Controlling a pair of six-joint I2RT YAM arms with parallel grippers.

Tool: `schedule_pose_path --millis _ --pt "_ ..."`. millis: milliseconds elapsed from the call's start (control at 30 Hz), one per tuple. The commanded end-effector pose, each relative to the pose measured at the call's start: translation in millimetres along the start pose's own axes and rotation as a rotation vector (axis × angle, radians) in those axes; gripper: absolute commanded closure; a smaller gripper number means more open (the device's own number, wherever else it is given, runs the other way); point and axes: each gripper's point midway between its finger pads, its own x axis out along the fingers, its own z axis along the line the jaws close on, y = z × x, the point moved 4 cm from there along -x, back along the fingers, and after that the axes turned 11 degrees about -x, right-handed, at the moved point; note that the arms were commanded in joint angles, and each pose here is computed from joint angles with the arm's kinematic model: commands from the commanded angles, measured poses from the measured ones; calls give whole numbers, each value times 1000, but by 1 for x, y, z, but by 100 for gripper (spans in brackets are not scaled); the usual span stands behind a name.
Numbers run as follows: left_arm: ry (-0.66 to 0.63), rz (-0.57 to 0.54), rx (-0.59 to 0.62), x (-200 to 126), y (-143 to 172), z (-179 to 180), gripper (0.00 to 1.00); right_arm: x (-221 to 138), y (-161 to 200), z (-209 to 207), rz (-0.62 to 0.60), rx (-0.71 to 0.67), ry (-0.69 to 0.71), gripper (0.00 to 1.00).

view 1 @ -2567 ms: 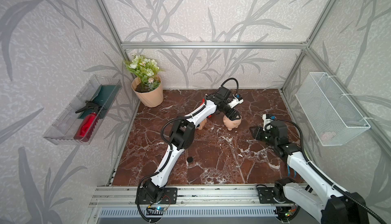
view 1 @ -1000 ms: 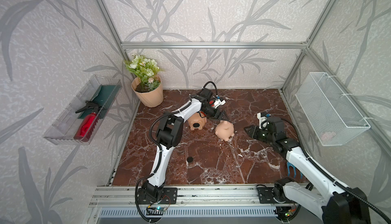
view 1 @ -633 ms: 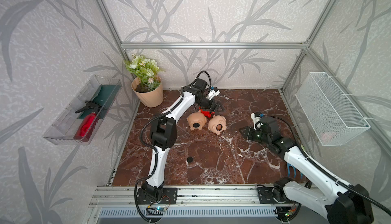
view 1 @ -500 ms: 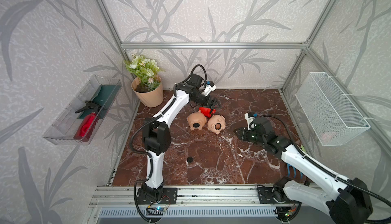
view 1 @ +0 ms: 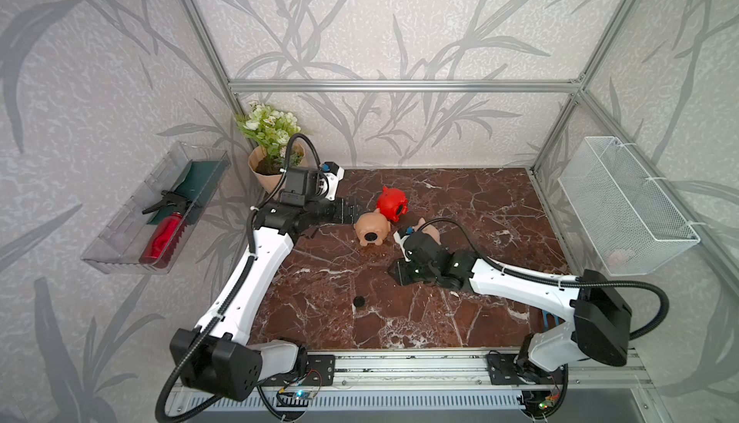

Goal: Close piggy banks
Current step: Pick up the knob at the center of the board.

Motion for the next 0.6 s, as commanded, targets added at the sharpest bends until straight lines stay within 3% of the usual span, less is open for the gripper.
schedule_pose_path --millis 0,167,300,567 --pt "-158 -79 -54 -18 9 29 9 14 14 25 66 -33 -4 68" --pt "-347 -133 -81 -36 24 63 6 51 40 58 206 -58 28 68" --pt "-424 -148 -116 -44 28 74 5 69 52 71 300 -86 81 67" --pt "-668 -248 -183 -83 33 104 2 87 59 69 370 -81 202 68"
